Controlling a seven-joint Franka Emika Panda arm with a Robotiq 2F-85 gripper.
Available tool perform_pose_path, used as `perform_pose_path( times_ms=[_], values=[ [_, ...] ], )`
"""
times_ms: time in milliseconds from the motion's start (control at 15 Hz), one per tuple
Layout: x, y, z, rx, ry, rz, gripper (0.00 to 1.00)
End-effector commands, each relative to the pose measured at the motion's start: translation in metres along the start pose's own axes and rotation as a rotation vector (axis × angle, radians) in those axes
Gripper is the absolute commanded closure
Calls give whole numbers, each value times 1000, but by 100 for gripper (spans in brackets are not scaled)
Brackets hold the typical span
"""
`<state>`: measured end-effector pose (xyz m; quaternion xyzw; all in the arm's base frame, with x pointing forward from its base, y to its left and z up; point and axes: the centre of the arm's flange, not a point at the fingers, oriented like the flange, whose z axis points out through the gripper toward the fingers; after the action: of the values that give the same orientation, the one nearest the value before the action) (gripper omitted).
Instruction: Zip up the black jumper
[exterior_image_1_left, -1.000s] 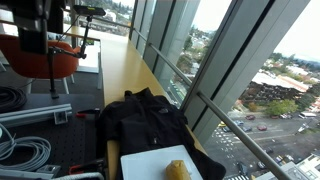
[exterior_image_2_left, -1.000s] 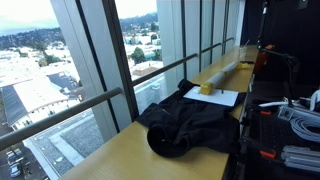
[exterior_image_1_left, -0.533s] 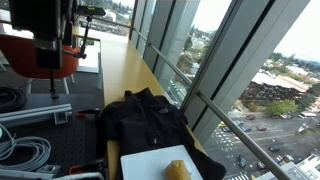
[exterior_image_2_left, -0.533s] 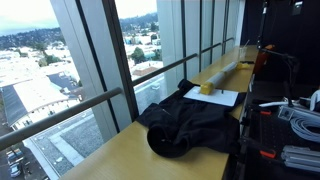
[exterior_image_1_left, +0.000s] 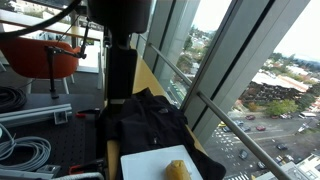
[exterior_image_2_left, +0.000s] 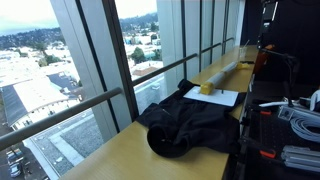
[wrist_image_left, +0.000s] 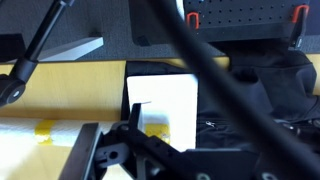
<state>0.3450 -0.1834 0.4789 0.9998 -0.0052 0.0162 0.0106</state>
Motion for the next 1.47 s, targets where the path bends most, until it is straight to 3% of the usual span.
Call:
perform_pose_path(
  times_ms=[0,800,1067,1400],
  values=[
    [55,8,26,39,37,-8,0],
    [186,-58,155,41,7,-28,0],
    [210,-86,187,26,-14,-52,0],
    [215,-109,223,27,-37,-70,0]
  ],
)
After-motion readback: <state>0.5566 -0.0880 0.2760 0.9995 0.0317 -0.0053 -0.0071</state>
